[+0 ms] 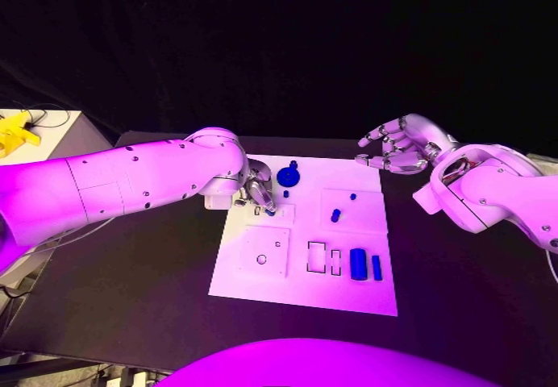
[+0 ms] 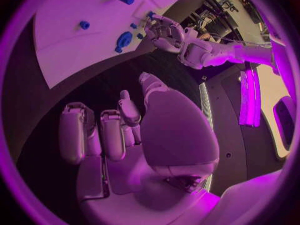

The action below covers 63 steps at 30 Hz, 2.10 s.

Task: Assemble the parts on the task board

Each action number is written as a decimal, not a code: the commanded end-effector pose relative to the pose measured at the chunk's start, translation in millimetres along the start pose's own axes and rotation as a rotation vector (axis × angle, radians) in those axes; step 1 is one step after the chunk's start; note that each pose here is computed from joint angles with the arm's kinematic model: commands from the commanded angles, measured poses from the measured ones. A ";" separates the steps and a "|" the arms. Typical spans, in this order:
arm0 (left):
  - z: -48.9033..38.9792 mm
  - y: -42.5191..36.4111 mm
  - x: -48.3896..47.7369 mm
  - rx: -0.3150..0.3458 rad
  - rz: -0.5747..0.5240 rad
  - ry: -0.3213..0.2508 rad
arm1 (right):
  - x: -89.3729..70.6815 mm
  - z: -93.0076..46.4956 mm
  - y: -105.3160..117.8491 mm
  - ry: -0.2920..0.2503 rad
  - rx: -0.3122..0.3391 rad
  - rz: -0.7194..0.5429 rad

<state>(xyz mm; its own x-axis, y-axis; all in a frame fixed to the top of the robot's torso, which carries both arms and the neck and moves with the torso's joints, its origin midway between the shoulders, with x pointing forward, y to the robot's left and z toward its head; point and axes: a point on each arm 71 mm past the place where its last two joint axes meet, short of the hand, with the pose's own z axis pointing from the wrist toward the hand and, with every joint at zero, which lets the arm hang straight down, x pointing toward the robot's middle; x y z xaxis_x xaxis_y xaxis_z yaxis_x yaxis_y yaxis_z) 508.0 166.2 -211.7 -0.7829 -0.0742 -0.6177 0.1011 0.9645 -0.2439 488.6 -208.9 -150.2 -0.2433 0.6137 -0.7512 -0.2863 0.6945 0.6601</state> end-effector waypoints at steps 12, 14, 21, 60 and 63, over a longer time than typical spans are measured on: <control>-0.2 0.9 2.4 -0.002 -0.002 -0.017 | 1.6 -0.1 0.3 0.014 -0.009 -0.009; -0.4 1.1 2.8 -0.002 -0.001 -0.013 | 1.6 -0.1 0.1 0.014 -0.008 -0.009; -0.5 0.6 4.2 -0.002 0.009 0.001 | 2.3 -0.3 0.2 0.018 -0.007 -0.009; -8.3 6.0 12.0 0.025 -0.047 -0.055 | 2.2 -2.0 -1.1 0.019 -0.003 -0.009; -13.1 7.8 10.7 0.036 -0.077 -0.089 | 1.7 -2.4 -1.6 0.018 -0.002 -0.009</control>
<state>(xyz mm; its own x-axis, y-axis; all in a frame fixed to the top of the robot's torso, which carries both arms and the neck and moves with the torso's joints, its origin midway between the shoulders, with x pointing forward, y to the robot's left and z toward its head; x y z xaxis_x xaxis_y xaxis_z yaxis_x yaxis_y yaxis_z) 491.3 178.0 -214.4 -0.7626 -0.1167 -0.6362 0.0857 0.9567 -0.2783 487.3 -211.1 -152.3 -0.2484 0.6114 -0.7514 -0.2792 0.6976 0.6599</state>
